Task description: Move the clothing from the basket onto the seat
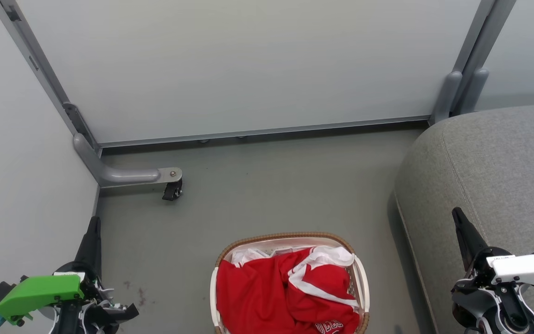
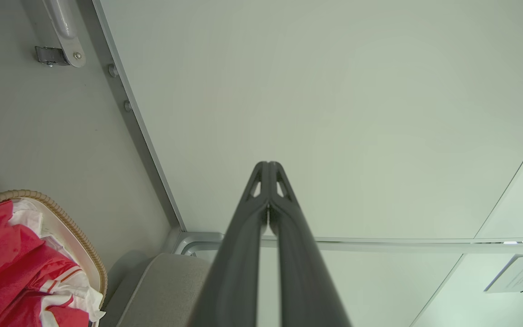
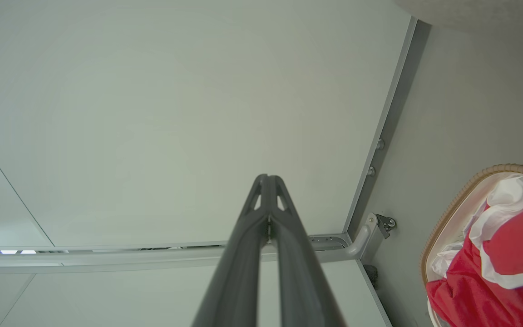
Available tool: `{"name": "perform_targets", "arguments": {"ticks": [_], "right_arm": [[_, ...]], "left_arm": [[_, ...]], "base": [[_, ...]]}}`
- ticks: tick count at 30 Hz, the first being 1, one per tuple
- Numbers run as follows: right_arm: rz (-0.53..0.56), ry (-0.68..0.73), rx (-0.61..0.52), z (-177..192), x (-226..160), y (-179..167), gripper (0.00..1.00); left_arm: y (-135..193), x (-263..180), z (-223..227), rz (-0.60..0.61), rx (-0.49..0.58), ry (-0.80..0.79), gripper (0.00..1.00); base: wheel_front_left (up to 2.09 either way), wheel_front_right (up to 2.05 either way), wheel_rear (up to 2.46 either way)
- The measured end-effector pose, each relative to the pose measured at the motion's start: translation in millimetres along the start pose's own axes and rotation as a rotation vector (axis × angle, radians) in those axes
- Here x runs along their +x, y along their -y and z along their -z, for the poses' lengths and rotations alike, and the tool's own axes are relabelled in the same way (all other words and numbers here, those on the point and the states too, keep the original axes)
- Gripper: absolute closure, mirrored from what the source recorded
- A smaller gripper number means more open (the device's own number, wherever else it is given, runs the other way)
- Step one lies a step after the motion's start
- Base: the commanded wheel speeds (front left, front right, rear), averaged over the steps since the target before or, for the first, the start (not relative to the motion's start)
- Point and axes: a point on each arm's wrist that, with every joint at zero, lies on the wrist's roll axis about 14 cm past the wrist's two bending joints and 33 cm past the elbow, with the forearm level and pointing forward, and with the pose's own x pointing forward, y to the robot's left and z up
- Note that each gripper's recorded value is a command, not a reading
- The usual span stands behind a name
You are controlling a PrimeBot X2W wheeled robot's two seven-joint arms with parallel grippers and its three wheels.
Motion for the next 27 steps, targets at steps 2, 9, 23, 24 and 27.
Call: {"name": "perform_targets", "arguments": {"ticks": [2,9,23,24,27], "right_arm": [[0.0,0.0,0.0,0.0,0.0,0.0,1.0],[0.0,0.0,0.0,0.0,0.0,0.0,1.0],[0.0,0.0,0.0,0.0,0.0,0.0,1.0],[0.0,0.0,0.0,0.0,0.0,0.0,1.0],[0.0,0.0,0.0,-0.1,0.0,0.0,1.0]], "left_arm": [[0.0,0.0,0.0,0.0,0.0,0.0,1.0],[0.0,0.0,0.0,0.0,0.0,0.0,1.0],[0.0,0.0,0.0,0.0,0.0,0.0,1.0],[0.0,0.0,0.0,0.0,0.0,0.0,1.0],[0.0,0.0,0.0,0.0,0.0,0.0,1.0]], "base": [[0.0,0.0,0.0],[0.0,0.0,0.0],[0.0,0.0,0.0],[0.0,0.0,0.0],[0.0,0.0,0.0]]}}
